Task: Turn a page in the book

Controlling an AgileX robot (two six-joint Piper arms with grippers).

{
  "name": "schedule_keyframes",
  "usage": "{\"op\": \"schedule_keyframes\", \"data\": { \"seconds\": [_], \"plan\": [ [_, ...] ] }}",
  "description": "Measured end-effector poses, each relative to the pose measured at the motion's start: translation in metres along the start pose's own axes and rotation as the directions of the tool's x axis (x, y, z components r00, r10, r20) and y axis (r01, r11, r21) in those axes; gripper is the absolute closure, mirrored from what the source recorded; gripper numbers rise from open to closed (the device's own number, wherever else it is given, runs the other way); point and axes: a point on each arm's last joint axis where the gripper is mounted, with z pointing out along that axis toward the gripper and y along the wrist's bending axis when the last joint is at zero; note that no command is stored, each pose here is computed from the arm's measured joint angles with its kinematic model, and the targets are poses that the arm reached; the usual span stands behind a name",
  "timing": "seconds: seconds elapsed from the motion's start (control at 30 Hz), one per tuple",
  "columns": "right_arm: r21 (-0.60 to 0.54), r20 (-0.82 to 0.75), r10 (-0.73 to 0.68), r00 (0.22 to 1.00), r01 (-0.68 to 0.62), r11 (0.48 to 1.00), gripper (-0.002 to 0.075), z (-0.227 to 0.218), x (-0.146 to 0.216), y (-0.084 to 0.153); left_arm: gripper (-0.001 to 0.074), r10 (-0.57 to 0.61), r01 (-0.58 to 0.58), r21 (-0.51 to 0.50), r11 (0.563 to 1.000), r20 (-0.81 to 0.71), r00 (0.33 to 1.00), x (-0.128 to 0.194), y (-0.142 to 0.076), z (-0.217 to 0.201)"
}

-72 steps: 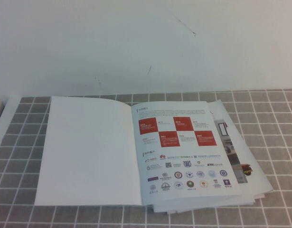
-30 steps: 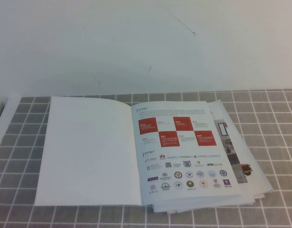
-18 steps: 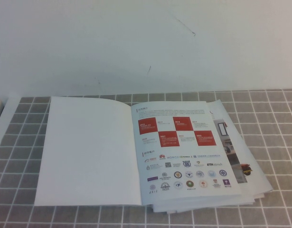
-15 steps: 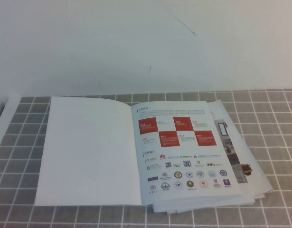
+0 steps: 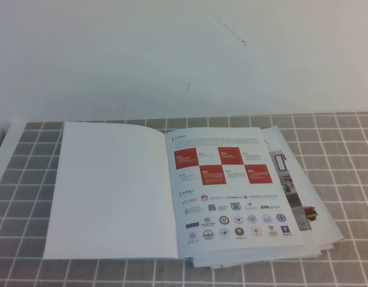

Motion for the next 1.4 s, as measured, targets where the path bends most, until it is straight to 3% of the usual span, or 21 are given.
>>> {"op": "schedule_keyframes", "data": {
  "seconds": [0.3,0.73,1.4],
  "plan": [
    [0.001,-0.259,0.001,0.966,-0.001,1.000,0.0727,-0.001,0.039,0.003,0.0738,0.001,-0.001,0.000,1.000,0.000,1.000,0.000,0.000,0.000],
    [-0.075,-0.269,0.026,0.963,-0.048,0.996,0.0727,-0.001,0.039,0.008,0.0738,0.001,-0.001,0.000,1.000,0.000,1.000,0.000,0.000,0.000],
    [-0.077,-0.268,0.029,0.963,-0.051,0.996,0.0727,-0.001,0.039,0.009,0.0738,0.001,-0.001,0.000,1.000,0.000,1.000,0.000,0.000,0.000]
  ]
}}
